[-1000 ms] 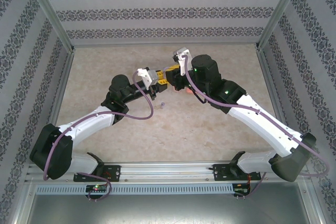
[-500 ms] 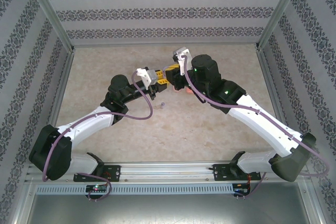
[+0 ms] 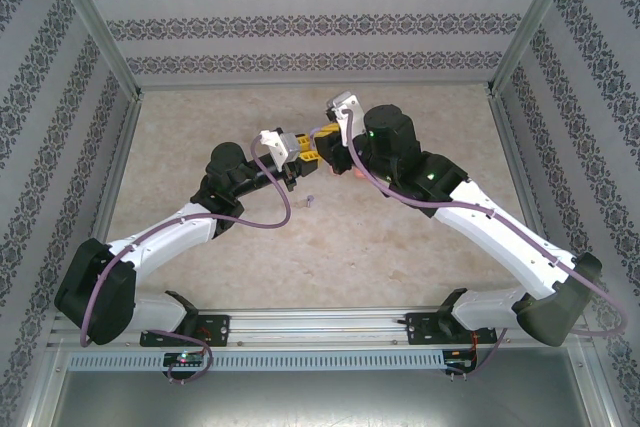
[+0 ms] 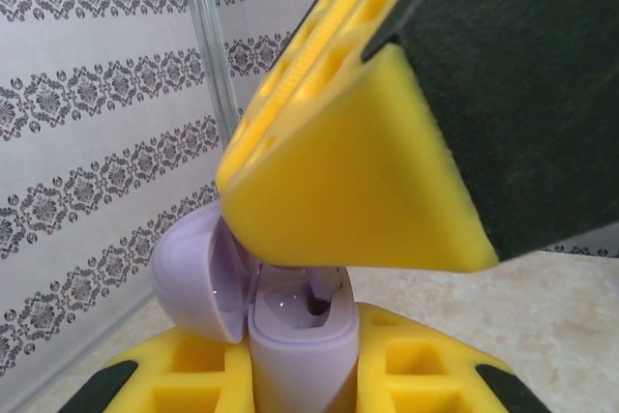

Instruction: Insert the wireless bluetooth earbuds into the charging case

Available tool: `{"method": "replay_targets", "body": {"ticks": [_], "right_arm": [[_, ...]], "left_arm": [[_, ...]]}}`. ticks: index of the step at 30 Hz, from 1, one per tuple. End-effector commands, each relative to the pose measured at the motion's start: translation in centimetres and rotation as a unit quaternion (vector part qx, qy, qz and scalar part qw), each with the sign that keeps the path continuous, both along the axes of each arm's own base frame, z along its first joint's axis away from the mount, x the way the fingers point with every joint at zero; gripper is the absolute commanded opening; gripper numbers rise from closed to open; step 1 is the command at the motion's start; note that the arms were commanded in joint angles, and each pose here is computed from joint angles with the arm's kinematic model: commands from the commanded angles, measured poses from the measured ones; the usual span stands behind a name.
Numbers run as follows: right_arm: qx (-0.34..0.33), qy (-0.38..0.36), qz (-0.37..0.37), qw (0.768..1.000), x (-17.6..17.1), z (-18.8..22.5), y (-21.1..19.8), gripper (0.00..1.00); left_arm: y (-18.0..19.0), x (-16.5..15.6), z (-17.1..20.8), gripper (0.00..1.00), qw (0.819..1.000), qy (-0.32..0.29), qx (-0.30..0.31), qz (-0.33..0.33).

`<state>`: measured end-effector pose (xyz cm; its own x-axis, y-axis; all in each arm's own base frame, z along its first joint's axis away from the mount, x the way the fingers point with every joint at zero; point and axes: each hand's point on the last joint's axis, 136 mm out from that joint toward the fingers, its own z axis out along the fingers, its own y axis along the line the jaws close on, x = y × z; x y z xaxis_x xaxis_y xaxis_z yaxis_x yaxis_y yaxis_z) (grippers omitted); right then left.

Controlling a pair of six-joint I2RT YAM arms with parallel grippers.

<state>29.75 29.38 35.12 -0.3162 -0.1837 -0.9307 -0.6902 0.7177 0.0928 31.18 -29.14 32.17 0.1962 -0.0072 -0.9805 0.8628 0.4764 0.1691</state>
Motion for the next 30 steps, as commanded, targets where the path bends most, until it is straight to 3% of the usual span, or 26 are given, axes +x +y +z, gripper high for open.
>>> {"method": "replay_targets", "body": {"ticks": [1, 10, 13, 19, 23, 30], "right_arm": [[-0.040, 0.029, 0.048, 0.998, -1.4, -3.2, 1.6, 0.19], [-0.043, 0.028, 0.035, 0.998, -1.1, -3.2, 1.7, 0.21], [-0.032, 0.026, 0.022, 0.999, -0.8, -2.3, 1.5, 0.29], [0.014, 0.017, -0.026, 0.999, 0.0, 1.1, 0.2, 0.60], [0.060, 0.006, -0.056, 0.997, 0.1, 4.1, -1.1, 0.70], [0.127, 0.004, -0.095, 0.987, 0.0, 7.7, -4.3, 0.74]], "left_arm": [[-0.3, -1.7, 4.0, 0.00, 0.998, -0.051, -0.027, -0.027], [-0.4, -1.7, 3.9, 0.00, 0.998, -0.048, -0.027, -0.027], [-0.4, -1.5, 3.7, 0.00, 0.998, -0.044, -0.025, -0.026], [-0.4, -1.5, 3.4, 0.00, 0.998, -0.041, -0.025, -0.026], [-0.4, -1.5, 3.2, 0.00, 0.998, -0.041, -0.026, -0.026], [-0.4, -1.5, 3.1, 0.00, 0.998, -0.041, -0.028, -0.026]]}}
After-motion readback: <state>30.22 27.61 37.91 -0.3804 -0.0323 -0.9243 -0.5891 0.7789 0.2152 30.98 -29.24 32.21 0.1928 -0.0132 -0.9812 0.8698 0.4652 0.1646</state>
